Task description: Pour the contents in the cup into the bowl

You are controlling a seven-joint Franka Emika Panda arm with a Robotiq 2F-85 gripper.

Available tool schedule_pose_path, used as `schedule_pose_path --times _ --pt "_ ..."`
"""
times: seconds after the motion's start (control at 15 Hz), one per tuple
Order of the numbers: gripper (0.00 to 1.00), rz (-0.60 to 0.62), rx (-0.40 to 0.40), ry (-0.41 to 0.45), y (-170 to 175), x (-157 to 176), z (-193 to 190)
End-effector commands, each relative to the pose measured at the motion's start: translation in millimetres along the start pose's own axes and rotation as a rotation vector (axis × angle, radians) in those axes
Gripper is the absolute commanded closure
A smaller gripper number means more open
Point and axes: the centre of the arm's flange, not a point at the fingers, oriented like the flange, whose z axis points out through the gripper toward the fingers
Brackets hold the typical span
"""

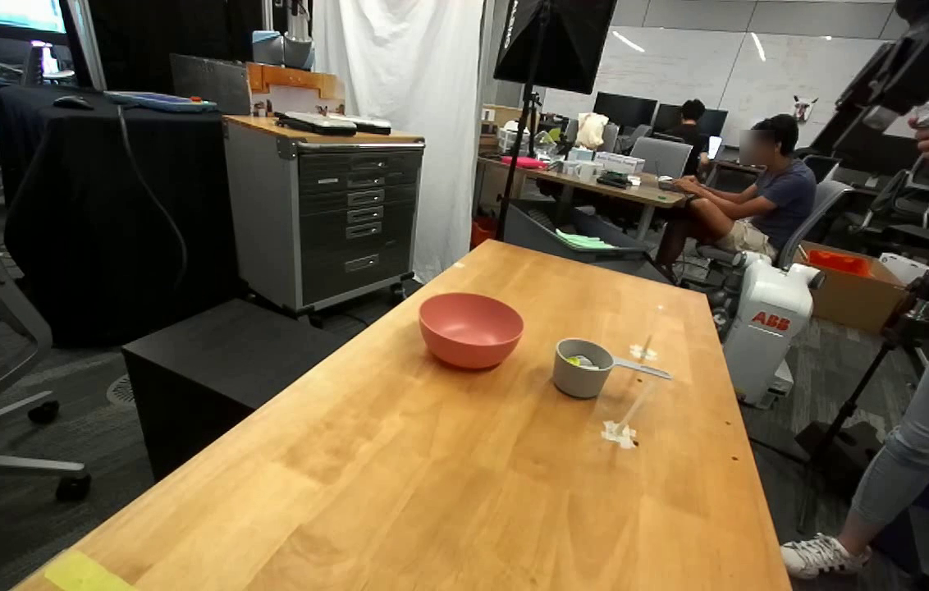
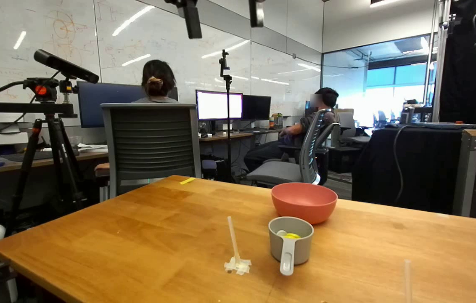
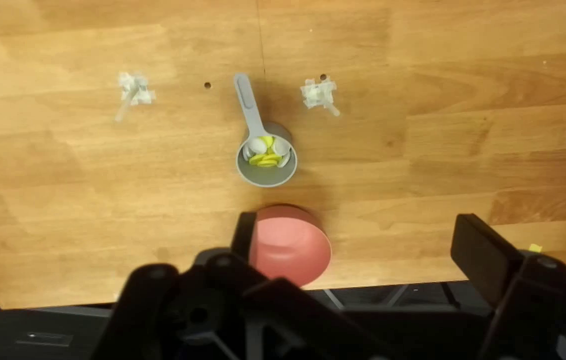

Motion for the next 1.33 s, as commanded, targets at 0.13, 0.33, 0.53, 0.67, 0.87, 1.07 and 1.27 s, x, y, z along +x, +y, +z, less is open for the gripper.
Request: schedule_pose_path --times 0.13,0.33,0.53,0.67,0.87,1.07,1.27 --pt "0.00 -0.183 0.129 -0.036 57.1 68.1 8.5" --pt "0.00 -0.218 0.217 -0.093 72.5 85.5 24.3" --pt "0.00 -0.217 0.252 -0.155 88.1 94.8 39.4" --pt "0.00 -0.205 0.245 -0.189 100.1 97.2 48.9" --pt "0.00 -0.176 0.230 -0.215 114.0 100.1 61.6" --pt "0.00 -0.153 0.212 -0.230 118.3 96.6 75.6" --pt "0.00 -0.181 0.146 -0.260 110.0 87.5 91.2"
